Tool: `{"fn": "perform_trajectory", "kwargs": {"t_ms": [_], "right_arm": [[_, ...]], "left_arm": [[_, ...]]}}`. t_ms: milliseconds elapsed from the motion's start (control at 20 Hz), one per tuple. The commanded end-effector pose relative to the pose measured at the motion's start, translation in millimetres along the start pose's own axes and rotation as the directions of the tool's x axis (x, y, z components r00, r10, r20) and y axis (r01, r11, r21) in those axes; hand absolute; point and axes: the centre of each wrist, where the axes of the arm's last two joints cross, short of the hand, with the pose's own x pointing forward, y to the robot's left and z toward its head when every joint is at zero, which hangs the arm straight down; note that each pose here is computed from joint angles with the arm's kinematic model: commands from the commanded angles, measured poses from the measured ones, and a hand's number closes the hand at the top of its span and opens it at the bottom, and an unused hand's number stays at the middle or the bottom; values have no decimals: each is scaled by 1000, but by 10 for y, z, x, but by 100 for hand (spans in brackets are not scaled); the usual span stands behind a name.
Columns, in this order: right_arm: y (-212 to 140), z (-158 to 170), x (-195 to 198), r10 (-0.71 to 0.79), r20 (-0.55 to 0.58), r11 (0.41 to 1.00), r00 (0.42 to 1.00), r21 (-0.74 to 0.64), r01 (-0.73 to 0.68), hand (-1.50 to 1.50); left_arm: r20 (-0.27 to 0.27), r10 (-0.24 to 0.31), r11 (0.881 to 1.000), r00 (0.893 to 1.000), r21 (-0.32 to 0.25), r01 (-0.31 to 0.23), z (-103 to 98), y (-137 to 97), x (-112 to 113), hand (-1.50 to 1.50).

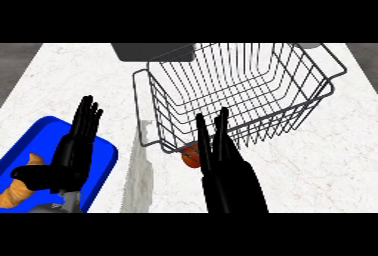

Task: Pick the tomato from the placemat and place it in the basket

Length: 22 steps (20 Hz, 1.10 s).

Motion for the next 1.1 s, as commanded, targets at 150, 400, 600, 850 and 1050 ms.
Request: {"fn": "perform_trajectory", "kwargs": {"t_ms": [150, 400, 600, 850, 1050], "right_arm": [[484, -112, -181, 65, -94, 997, 993, 51, -60, -150], [474, -425, -198, 71, -116, 996, 991, 56, -65, -150], [501, -302, -183, 58, -107, 997, 992, 58, -52, -150], [606, -415, -173, 50, -134, 997, 990, 73, -40, -150], [709, -345, -311, 96, -136, 990, 986, 118, -80, -150]], "left_arm": [[-2, 11, 1000, 1000, 6, -11, 69, 65, -24, 0], [8, -5, 1000, 1000, 2, 5, 43, 95, -20, 0], [-4, 8, 1000, 1000, 2, -8, -1, 12, -6, 0], [5, -1, 1000, 1000, 13, 1, -101, 18, 108, 0], [3, -11, 1000, 1000, 2, 11, 50, 88, 29, 0]]}}
